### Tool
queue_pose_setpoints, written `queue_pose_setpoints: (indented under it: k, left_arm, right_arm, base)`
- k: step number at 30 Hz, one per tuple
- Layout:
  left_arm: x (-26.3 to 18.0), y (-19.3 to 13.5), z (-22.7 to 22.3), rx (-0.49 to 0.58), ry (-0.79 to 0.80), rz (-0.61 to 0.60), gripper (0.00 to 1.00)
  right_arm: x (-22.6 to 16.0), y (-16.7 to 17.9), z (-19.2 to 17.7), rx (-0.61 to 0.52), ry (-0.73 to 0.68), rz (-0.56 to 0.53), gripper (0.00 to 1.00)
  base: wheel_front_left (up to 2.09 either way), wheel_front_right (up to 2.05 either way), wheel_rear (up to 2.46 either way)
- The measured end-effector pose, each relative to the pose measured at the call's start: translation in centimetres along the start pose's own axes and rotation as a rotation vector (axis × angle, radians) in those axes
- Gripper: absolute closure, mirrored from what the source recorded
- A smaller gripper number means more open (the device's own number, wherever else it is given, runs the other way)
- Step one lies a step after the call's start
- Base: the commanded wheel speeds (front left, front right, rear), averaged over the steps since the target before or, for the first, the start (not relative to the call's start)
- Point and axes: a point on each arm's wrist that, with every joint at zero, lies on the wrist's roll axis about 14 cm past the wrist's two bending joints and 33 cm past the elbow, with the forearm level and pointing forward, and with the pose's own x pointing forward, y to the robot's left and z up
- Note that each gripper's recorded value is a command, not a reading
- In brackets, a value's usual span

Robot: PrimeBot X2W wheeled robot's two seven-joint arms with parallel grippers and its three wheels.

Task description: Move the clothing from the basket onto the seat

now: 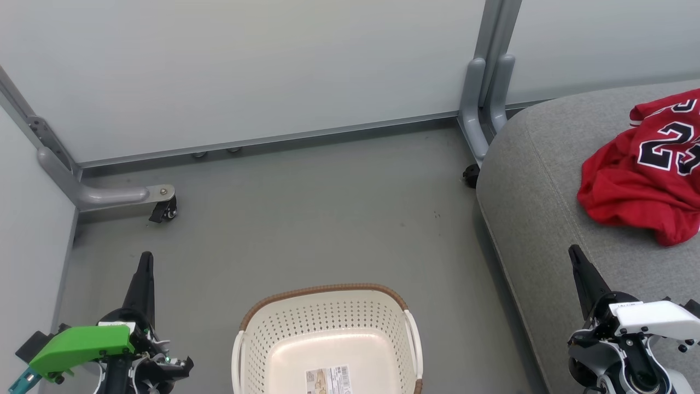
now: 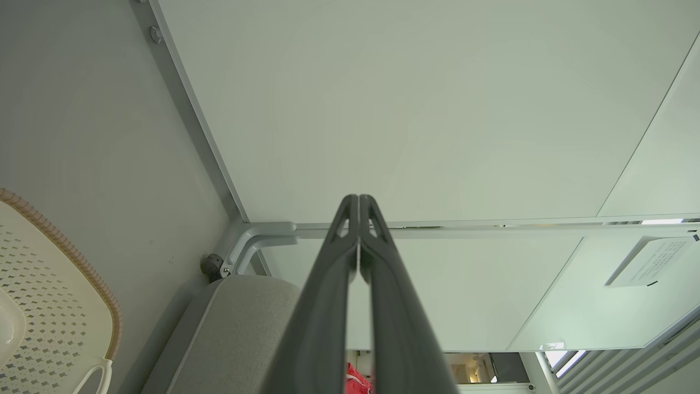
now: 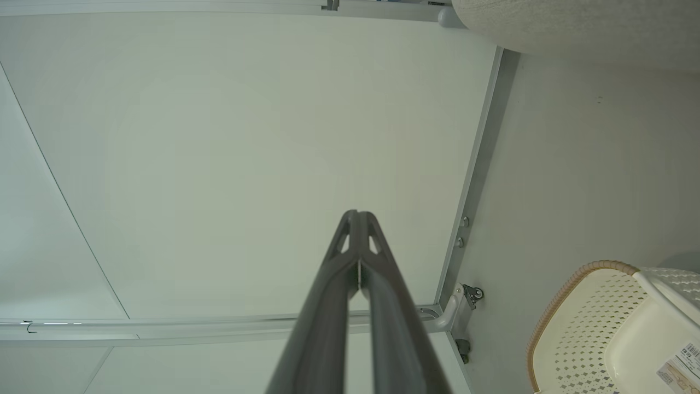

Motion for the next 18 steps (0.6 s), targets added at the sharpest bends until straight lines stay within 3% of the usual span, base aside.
queue_pose_setpoints:
  k: [18]
  left_arm:
    - [0.0, 0.0, 0.0, 0.0, 0.0, 0.0, 1.0]
  right_arm:
    - [0.0, 0.01, 0.03, 0.001, 0.0, 0.0, 1.0]
  base:
    - [0.0, 0.0, 0.0]
